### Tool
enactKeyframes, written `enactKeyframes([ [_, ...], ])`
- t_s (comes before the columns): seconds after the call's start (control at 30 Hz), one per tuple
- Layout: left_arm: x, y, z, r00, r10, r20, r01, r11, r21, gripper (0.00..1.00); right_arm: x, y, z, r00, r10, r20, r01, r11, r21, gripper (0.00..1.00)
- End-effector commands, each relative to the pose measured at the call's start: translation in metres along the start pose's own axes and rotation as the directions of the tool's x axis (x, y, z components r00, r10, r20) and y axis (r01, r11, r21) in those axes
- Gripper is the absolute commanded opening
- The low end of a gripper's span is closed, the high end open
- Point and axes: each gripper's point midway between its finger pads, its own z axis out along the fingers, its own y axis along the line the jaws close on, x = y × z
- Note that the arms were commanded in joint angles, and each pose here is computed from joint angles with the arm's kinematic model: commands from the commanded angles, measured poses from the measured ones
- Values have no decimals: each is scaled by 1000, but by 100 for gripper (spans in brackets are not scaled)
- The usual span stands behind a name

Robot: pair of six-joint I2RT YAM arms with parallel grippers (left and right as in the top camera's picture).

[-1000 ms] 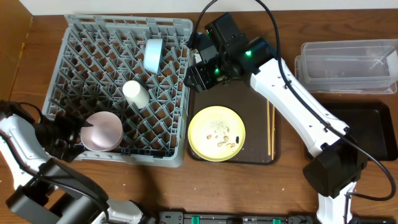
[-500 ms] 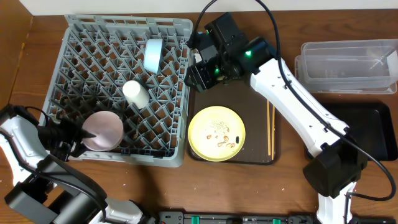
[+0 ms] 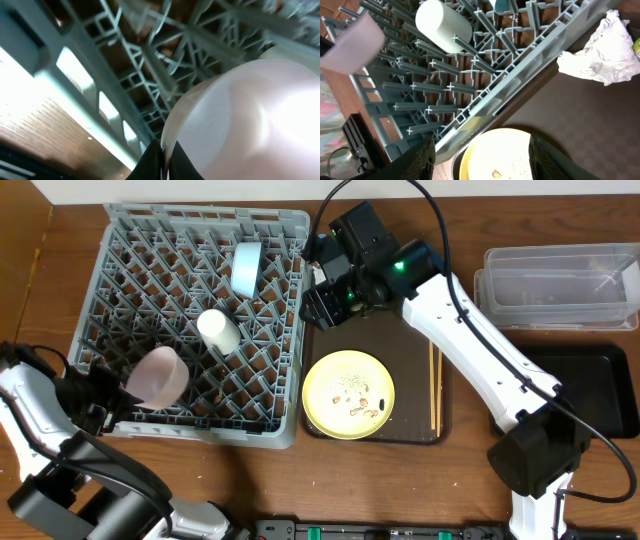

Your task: Sort waste into correct bins and load items into the dishwasher

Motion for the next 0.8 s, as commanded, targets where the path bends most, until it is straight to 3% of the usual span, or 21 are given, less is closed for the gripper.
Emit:
enactKeyframes([
  [0.0, -4, -25, -33, 994, 28, 109, -37, 996, 86, 7, -2, 6, -5, 999, -37, 13, 37, 999, -2, 58],
  [0.13, -10, -42, -48, 973, 98, 210, -126, 984, 128, 8, -2, 6, -5, 999, -36, 12, 36, 999, -1, 58],
  [0.27, -22, -62, -68, 907, 203, 369, -250, 965, 85, 7, -1, 3, -5, 999, -42, 10, 42, 999, 17, 58],
  [0.33, -30, -69, -75, 847, 291, 445, -318, 948, -16, 7, 1, -3, -5, 999, -38, 3, 38, 998, 53, 58],
  [0.4, -41, -77, -78, 730, 460, 505, -341, 886, -314, 7, 3, -14, -6, 999, -41, -9, 42, 993, 109, 57],
  [0.47, -45, -84, -82, 661, 544, 516, -325, 828, -456, 7, 6, -14, -6, 997, -68, -23, 70, 991, 110, 58],
  [0.57, -50, -92, -99, 566, 622, 541, -230, 750, -620, 8, 11, -20, -7, 995, -89, -47, 95, 985, 141, 58],
  [0.63, -50, -105, -117, 471, 688, 552, -141, 676, -723, 7, 13, -30, -10, 995, -85, -57, 94, 978, 188, 57],
  [0.77, -46, -127, -142, 344, 813, 470, -61, 519, -853, 7, 15, -52, -17, 995, -78, -70, 92, 966, 243, 56],
])
